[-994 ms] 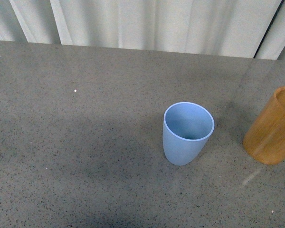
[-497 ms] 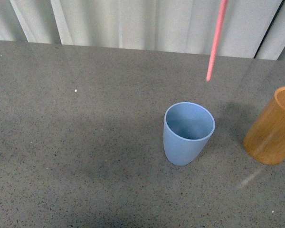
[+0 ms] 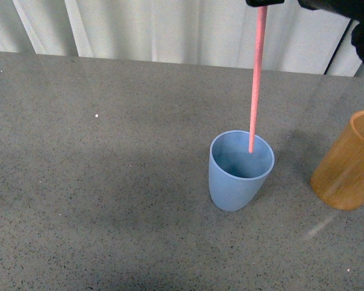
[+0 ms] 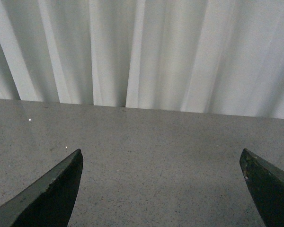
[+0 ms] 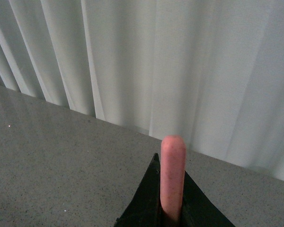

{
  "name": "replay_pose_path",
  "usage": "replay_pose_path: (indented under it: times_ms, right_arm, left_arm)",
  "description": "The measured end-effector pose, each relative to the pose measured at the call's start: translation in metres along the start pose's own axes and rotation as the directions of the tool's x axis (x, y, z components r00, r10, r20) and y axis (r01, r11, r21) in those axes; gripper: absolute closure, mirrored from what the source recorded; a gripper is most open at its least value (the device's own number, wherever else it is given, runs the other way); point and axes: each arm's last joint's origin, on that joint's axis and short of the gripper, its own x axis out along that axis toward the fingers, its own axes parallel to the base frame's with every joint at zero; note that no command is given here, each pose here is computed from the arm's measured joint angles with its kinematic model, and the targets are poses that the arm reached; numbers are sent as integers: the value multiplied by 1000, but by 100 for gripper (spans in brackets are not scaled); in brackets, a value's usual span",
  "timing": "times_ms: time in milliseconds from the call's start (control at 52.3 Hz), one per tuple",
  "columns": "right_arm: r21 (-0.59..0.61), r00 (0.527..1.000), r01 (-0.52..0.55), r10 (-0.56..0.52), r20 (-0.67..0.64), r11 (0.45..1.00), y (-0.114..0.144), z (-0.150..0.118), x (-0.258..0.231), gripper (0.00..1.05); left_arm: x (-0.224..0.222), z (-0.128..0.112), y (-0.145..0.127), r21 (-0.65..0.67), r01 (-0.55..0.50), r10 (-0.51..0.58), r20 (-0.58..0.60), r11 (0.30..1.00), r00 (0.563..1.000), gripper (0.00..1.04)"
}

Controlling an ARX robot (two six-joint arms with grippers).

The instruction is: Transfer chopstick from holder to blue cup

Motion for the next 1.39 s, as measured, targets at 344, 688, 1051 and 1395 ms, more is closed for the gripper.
replay_pose_path:
  times_ms: [344,688,1051,1395]
  right_arm:
    - [-10,997,17,-17,-69,1000,-7,-46,10,103]
    - [-3,988,25,-25,-152,1000,-4,-71,5,82]
    - [35,984,175,-173,-47,984,-29,6,-28,27]
    - [53,817,565,-548,-180,824,-81,29,-126,10]
  left_arm:
    - [0,0,0,0,0,0,0,1000,1000,7]
    - [0,0,0,0,0,0,0,1000,1000,7]
    - [0,0,0,0,0,0,0,1000,1000,7]
    - [0,0,0,0,0,0,0,1000,1000,7]
